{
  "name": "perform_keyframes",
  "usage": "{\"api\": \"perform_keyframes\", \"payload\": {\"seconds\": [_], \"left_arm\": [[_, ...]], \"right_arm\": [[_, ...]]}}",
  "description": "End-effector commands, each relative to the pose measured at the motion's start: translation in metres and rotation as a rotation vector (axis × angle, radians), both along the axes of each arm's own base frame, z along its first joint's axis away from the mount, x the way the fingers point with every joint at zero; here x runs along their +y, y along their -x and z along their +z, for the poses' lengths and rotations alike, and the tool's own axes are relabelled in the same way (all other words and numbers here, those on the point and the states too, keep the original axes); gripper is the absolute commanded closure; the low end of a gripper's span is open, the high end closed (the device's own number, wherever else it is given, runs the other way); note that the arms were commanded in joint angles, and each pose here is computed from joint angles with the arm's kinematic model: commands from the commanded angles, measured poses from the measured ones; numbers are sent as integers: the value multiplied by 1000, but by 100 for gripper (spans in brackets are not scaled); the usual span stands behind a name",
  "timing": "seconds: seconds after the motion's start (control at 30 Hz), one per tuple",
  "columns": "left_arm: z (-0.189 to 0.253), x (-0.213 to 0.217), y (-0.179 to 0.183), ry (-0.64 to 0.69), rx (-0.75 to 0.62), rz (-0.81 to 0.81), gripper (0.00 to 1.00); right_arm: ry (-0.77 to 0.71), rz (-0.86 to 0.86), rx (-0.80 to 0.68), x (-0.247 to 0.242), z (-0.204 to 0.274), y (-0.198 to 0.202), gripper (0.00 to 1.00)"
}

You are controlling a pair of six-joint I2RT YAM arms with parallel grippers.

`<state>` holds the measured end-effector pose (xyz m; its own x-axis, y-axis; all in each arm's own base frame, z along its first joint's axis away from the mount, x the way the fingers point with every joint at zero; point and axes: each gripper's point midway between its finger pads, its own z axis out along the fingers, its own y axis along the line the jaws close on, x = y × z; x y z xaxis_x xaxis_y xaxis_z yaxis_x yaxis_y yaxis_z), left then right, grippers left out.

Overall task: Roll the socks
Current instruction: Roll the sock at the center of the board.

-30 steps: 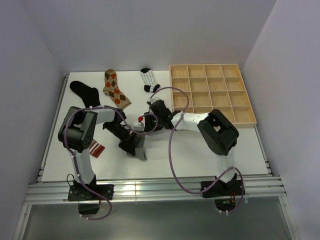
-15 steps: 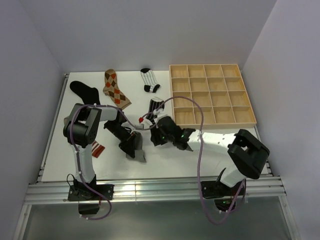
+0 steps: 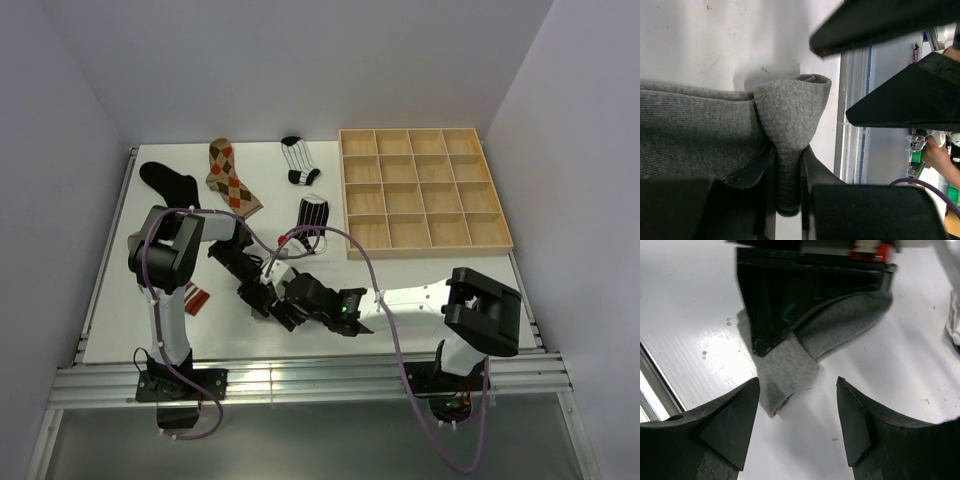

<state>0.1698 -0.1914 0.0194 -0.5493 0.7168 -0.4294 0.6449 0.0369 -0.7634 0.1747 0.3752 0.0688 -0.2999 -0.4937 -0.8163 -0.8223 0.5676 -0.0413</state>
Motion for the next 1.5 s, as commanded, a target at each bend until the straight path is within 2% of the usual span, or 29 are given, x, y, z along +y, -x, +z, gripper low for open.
{"api": "perform_keyframes", "payload": {"seconds": [0.0,0.23,0.43,0.63,0.8,0.83,0.87,0.9,0.97,1.0,1.03,1.2,1.47], "left_arm": [[-39,25,-5,-104,-106,-116,100],[-38,25,-6,-105,-93,-122,100],[-37,24,-6,-101,-85,-123,100],[-35,26,-5,-104,-71,-130,100],[-31,25,-4,-94,-60,-142,100],[-31,25,-3,-94,-49,-144,100],[-29,26,-1,-93,-42,-148,100],[-28,26,-1,-92,-41,-149,99],[-26,26,-1,-87,-48,-148,91],[-25,25,-2,-82,-59,-147,88],[-21,23,-5,-77,-72,-134,80],[1,17,-24,-32,-120,-95,64],[26,21,-58,3,-216,-9,57]], "right_arm": [[10,65,-105,17,13,0,30],[144,156,-167,28,-1,15,29],[267,176,-244,34,-20,11,29],[324,189,-281,33,-35,6,31],[350,183,-300,32,-46,4,43],[356,182,-300,33,-48,3,47],[361,181,-302,33,-50,3,60],[374,178,-304,32,-52,1,69],[387,180,-299,31,-56,1,75],[388,187,-295,31,-57,3,76],[392,193,-288,30,-58,5,78],[403,199,-267,27,-61,8,80],[417,197,-247,24,-65,9,82]]}}
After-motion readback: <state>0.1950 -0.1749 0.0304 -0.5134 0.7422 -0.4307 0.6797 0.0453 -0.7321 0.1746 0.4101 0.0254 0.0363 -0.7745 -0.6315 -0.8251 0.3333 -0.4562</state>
